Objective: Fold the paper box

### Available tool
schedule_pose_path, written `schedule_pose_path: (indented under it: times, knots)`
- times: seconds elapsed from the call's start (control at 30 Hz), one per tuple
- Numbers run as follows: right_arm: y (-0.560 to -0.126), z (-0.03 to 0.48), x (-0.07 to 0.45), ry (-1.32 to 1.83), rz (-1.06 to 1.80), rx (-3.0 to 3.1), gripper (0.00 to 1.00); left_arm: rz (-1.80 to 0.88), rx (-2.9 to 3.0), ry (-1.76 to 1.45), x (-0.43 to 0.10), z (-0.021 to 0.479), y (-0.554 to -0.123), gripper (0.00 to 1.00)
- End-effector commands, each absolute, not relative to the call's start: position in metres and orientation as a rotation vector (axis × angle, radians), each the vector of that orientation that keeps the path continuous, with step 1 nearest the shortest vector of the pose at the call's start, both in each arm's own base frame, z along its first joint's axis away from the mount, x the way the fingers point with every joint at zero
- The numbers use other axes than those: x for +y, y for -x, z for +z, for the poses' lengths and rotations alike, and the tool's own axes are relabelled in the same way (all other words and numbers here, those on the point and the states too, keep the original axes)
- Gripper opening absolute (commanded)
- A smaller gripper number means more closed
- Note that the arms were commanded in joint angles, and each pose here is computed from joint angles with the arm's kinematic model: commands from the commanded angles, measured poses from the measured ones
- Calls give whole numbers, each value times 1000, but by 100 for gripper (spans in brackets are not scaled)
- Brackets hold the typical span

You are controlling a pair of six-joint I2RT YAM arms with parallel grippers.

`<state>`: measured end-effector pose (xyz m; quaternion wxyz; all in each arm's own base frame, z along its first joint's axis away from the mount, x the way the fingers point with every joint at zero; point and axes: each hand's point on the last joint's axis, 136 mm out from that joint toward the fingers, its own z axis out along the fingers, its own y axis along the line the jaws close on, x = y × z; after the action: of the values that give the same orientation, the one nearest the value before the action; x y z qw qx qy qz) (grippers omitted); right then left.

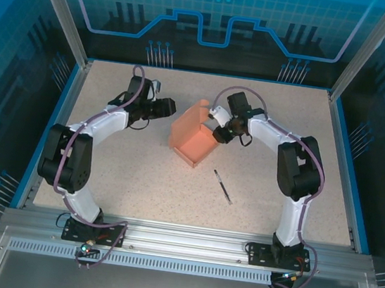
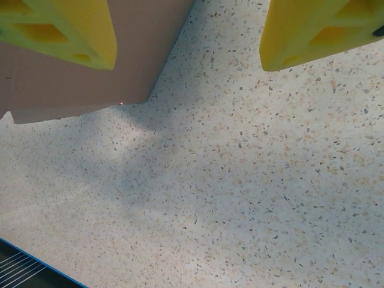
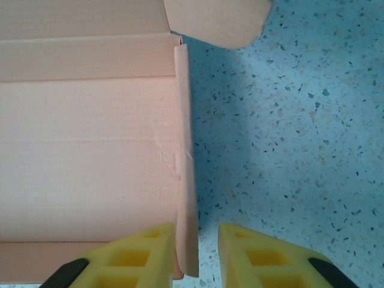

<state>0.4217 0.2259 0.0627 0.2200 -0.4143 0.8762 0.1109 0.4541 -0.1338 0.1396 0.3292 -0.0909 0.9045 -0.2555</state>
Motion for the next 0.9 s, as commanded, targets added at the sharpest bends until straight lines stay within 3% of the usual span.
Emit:
schedule_pose_path:
  times: [0.0,0.57,0.87]
  knots:
    - [-420,62,230,1183,362,2429,21,-640,2348,213,-130,148,-449,65]
    - [-418,53,229,1222,361,2468,17,-638,2363,211,-129,142,-442,66]
    - [-421,53,229,1216,340,2471,23,-640,2363,208,-128,141,-441,66]
